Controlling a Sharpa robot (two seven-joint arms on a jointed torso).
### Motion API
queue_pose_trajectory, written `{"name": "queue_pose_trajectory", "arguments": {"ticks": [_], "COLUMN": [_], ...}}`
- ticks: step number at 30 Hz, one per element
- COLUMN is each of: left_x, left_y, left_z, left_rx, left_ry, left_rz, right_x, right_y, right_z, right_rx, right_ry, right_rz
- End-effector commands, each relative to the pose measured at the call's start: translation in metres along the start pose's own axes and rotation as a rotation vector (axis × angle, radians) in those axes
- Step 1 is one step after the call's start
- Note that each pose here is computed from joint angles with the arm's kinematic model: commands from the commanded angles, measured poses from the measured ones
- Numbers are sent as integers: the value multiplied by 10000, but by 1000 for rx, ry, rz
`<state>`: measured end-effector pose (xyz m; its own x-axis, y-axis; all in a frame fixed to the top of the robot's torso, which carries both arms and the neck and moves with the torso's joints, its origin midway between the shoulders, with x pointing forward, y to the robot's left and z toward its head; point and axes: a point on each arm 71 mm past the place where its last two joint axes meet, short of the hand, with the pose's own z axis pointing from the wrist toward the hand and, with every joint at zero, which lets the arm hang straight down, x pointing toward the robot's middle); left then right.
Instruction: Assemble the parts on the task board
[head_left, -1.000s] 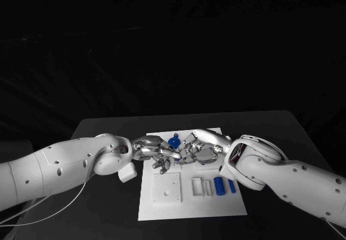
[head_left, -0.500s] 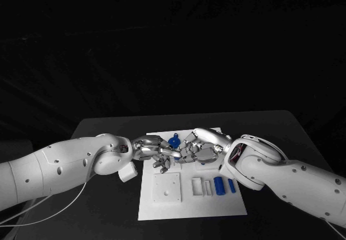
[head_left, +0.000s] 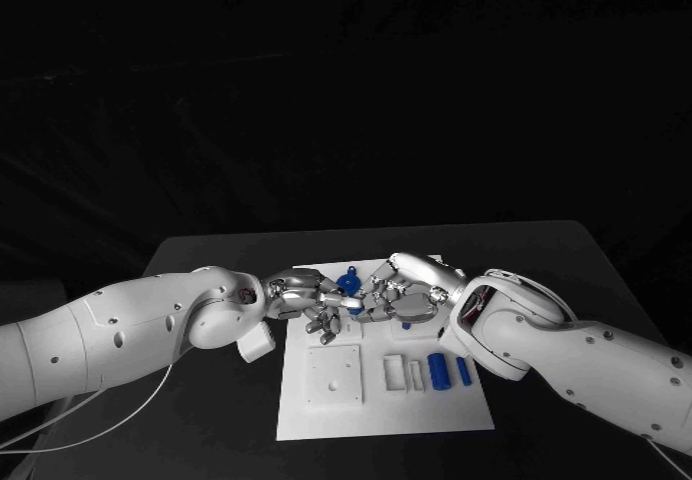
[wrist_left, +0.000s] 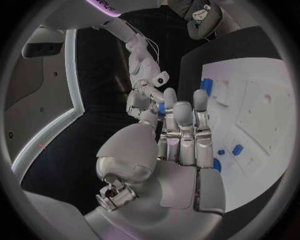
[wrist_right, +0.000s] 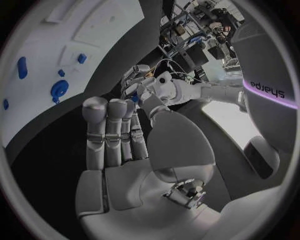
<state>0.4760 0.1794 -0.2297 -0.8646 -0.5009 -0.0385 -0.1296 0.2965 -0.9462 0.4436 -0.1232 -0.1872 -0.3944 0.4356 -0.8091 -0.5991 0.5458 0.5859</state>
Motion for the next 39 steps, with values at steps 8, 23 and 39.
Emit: {"name": "queue_pose_trajectory", "arguments": {"ticks": [8, 23, 39], "left_x": [2, -1, -20], "left_y": [-31, -30, -9], "left_z": [9, -3, -12], "left_rx": [21, 26, 6], "left_ry": [-4, 3, -1], "left_rz": [-28, -39, -41], "right_x": [3, 3, 4], "right_y": [-40, -61, -39], "right_z": [-11, -17, -21], "right_rx": [36, 46, 35], "right_ry": [-5, -1, -3], "right_rz": [8, 7, 11]}}
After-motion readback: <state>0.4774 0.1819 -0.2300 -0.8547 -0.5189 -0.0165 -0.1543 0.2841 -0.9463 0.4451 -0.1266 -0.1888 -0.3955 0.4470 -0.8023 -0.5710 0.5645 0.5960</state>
